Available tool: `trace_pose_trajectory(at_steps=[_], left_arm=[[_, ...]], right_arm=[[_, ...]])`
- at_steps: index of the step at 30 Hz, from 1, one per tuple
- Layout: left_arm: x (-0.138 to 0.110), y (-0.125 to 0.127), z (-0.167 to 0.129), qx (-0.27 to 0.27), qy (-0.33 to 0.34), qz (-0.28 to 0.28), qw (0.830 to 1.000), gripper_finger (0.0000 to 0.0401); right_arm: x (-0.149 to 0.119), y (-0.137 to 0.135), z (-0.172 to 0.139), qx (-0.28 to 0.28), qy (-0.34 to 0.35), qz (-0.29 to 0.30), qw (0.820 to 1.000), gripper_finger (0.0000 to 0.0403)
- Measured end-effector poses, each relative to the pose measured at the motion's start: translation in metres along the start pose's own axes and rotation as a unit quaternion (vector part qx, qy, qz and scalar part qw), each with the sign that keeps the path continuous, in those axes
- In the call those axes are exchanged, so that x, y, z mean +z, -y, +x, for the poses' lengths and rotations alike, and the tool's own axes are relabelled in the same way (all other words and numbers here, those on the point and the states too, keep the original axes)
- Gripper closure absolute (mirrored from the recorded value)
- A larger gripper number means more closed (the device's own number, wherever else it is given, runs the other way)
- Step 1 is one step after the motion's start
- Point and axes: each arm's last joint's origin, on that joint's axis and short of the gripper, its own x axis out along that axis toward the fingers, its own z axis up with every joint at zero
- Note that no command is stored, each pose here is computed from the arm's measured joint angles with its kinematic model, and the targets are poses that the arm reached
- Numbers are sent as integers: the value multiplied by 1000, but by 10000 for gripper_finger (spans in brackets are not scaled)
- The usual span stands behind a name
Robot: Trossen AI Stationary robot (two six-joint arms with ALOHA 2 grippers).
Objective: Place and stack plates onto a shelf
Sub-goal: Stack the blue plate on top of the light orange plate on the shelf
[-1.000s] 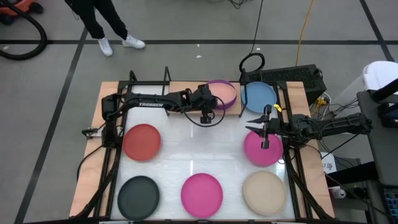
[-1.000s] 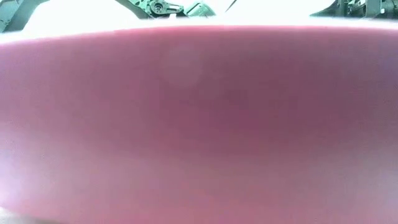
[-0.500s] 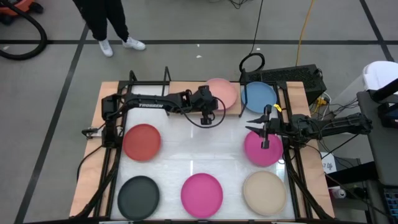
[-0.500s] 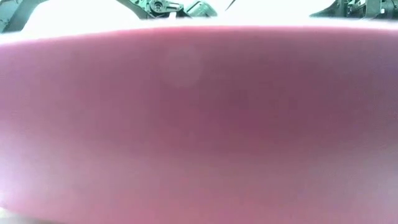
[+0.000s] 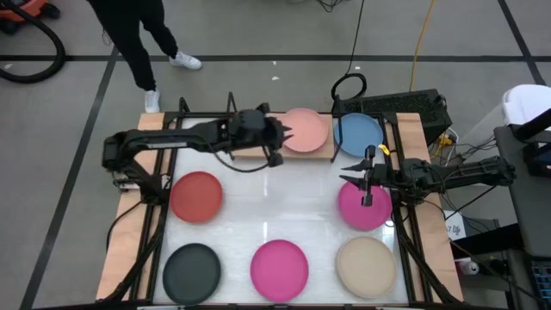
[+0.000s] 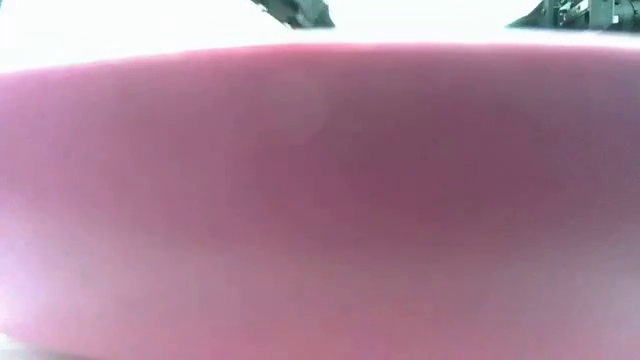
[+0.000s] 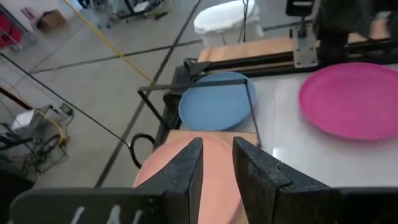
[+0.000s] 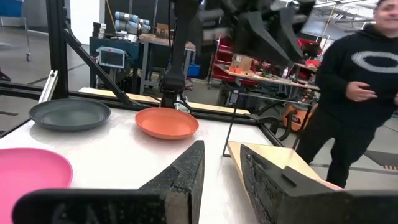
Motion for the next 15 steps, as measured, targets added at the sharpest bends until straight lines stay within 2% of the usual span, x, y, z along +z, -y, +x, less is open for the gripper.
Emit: trace_pose_trajectory(at_steps=[5,10,15], left_arm=[[-18,4,-24,-1,20,-27,999,308],[-62,13,-40,6,53,-88,995,308],[-97,27,-62,0,138,-150,979,308]], right_arm=[[-2,0,0,1,-8,1,1000,316],[-2,0,0,1,-10,7,1000,316],[-2,0,0,1,-11,7,1000,316]])
